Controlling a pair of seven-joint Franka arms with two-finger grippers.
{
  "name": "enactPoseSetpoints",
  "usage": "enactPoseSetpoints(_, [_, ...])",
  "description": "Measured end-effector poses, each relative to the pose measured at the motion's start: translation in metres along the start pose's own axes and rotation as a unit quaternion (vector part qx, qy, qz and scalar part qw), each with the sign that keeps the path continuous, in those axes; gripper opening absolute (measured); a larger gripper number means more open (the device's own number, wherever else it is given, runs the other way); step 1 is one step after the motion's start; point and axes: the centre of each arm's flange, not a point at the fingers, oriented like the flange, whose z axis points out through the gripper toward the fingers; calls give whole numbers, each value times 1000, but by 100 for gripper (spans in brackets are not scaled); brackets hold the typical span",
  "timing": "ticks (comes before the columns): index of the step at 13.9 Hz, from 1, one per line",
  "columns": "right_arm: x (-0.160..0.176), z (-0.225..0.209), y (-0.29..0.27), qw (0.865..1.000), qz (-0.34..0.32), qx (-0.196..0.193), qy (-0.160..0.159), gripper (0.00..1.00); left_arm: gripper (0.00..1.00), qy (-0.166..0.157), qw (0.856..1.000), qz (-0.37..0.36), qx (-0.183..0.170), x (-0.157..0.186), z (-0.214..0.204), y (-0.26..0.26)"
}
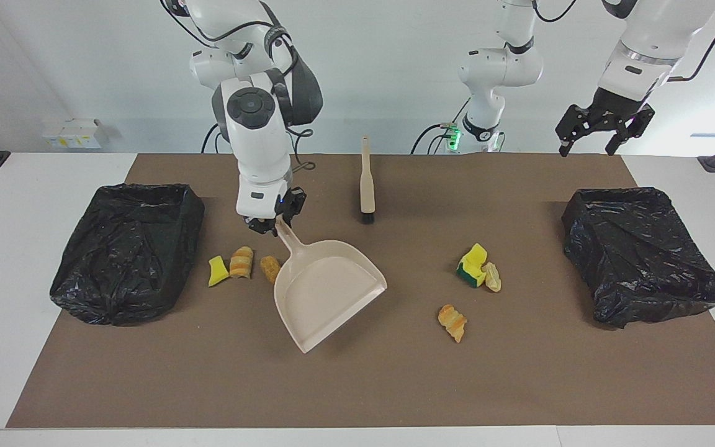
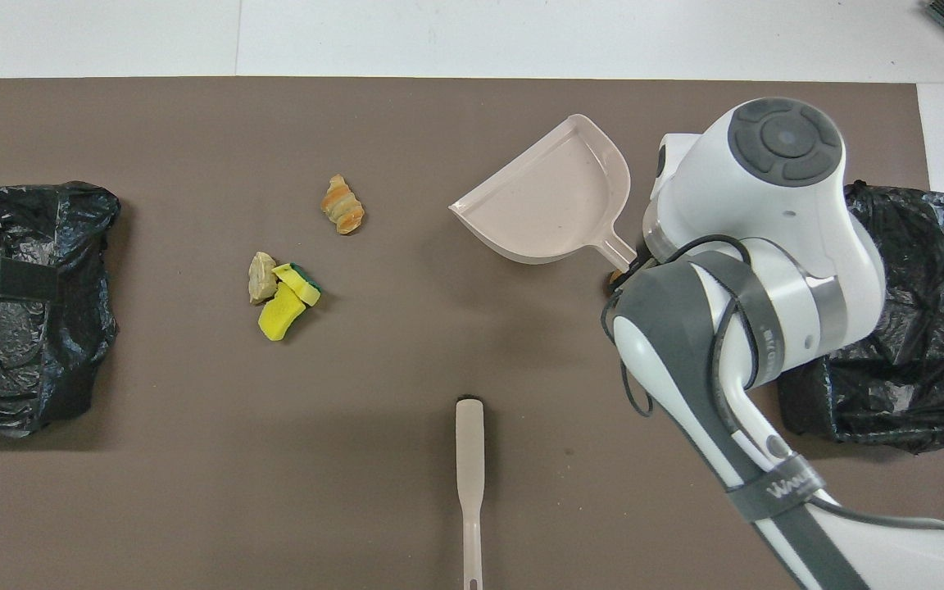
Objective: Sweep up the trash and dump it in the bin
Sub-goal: 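Drag the dustpan toward the bread pieces near the right bag, then reach the left gripper to the beige brush handle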
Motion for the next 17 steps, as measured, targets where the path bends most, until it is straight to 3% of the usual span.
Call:
enactPoseSetpoints(3, [-12,-2,20,993,-118,1,-2,33,100,-8,1000,11,-2,-3,1,16])
enactPoseSetpoints(7, [-18,-3,32,978,-205,-18,-12,33,100,-33,999,-18,-3,-30,20,105])
enactPoseSetpoints(11, [-19,0,39,961,-275,-37,-15,33,100,-74,997,-16,-10,-79,64,205])
enactPoseSetpoints(17, [-20,27,35,945,-323,-39,-22,33,100,-69,998,13,-1,-189,178,316])
